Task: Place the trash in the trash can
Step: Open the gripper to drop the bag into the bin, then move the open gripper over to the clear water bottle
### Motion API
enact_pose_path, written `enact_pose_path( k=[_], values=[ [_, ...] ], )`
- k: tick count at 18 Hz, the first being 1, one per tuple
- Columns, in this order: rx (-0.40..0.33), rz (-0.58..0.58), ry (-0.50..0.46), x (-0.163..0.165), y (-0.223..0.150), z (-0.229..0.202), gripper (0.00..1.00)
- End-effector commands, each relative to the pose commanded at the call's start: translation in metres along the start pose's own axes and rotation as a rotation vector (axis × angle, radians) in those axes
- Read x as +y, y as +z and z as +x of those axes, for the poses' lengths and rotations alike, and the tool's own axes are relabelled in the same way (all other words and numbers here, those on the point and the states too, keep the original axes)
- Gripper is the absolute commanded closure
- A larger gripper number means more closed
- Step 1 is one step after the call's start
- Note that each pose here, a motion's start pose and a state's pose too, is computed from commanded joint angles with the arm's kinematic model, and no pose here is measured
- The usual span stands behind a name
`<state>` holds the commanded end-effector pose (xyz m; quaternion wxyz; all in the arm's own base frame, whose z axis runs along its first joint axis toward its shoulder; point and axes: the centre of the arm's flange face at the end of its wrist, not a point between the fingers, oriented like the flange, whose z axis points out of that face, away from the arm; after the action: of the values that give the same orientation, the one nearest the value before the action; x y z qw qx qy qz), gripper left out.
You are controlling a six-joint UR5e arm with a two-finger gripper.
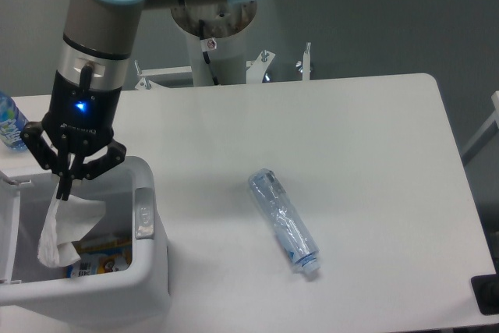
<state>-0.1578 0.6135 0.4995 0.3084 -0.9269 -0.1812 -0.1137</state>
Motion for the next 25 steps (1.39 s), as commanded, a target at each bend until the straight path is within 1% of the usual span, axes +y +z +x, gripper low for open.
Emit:
enact_pose_path(
  k=[1, 2, 4, 6, 8, 10, 12, 14, 16, 18, 20, 21, 24, 25],
  values=[
    [-0.020, 0.002, 0.004, -0.001, -0.002, -0.001, 0.38],
    [-0.032, 0.005, 0.014, -0.001, -0.004, -0.002, 0.23],
    [-0.056, 0.009, 0.023, -0.002, -0.007, -0.003, 0.00],
    [-0.077, 0.013, 0.024, -0.003, -0.010, -0.003, 0.00],
    [-0.082, 0.021, 0.022, -0.006, -0.014, -0.005, 0.00],
    [-0.108, 0.035, -0.006, -0.011, -0.021, -0.024, 0.00],
    [-0.157, 0.053, -0.055, -0.016, -0.034, -0.059, 0.00],
    [-0.206, 0.072, -0.126, -0.020, -0.050, -0.110, 0.00],
    [-0.245, 0.074, -0.179, -0.017, -0.059, -0.148, 0.00],
    [-0.328, 0.079, -0.245, -0.013, -0.072, -0.196, 0.00],
    [-0.385, 0.071, -0.297, -0.012, -0.071, -0.235, 0.00],
    [-0.395, 0.072, -0.318, -0.011, -0.073, -0.252, 0.00],
    [-0.400, 0.028, -0.351, -0.007, -0.042, -0.289, 0.00],
    [-0.417, 0.014, -0.357, -0.004, -0.030, -0.299, 0.00]
  ],
)
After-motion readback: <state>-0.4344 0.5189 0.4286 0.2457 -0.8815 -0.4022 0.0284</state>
